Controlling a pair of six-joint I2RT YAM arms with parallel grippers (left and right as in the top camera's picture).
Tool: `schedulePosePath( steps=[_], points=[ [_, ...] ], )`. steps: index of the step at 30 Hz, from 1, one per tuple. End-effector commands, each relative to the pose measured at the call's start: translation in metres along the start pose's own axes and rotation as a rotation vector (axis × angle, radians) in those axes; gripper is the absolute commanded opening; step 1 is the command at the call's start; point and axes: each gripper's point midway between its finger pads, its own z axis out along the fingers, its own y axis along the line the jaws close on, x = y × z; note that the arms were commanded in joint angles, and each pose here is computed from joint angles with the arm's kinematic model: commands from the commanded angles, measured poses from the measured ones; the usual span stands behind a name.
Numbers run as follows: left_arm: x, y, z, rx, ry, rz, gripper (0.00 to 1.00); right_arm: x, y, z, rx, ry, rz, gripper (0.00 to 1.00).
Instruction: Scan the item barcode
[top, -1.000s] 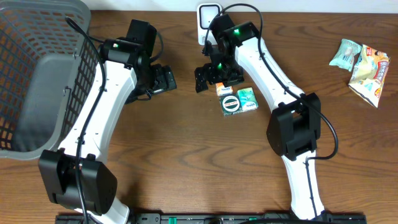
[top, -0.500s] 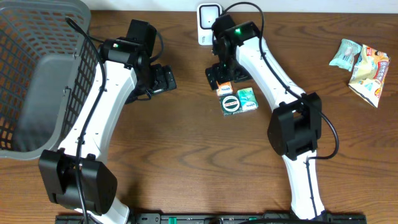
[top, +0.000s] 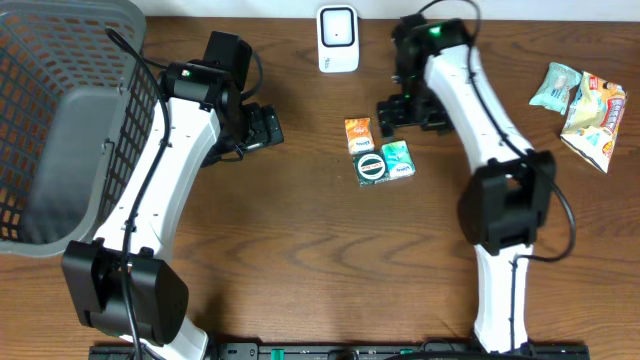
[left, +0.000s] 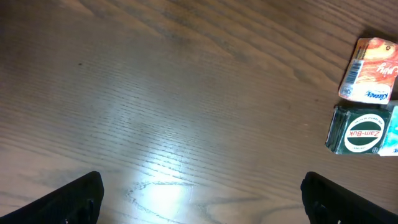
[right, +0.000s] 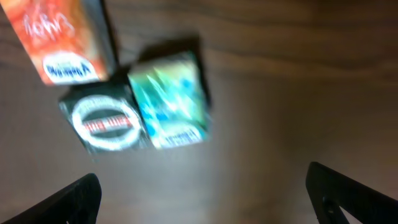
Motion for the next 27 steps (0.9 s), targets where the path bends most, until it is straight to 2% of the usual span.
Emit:
schedulePosePath(
  steps=[1, 4, 14, 21, 27],
  points=[
    [0.001, 0.002, 0.003, -0.009, 0.008, -0.015, 1.0, 0.013, -0.015, -0.035, 0.036, -0.046, 0.004, 0.99],
    [0.001, 0.002, 0.003, -0.008, 0.008, -0.015, 1.0, 0.034, -0.025, -0.042, 0.095, 0.011, -0.005, 0.99],
    [0.001, 0.002, 0.003, -0.009, 0.008, -0.015, 1.0, 0.061, -0.035, -0.035, 0.162, 0.023, -0.021, 0.99],
    [0.001, 0.002, 0.003, -0.008, 0.008, -0.015, 1.0, 0.03, -0.035, 0.013, 0.102, -0.093, 0.023, 0.99],
    [0.001, 0.002, 0.003, -0.008, 0.008, -0.015, 1.0, 0.002, -0.033, 0.032, -0.022, -0.188, 0.074, 0.99]
  ],
)
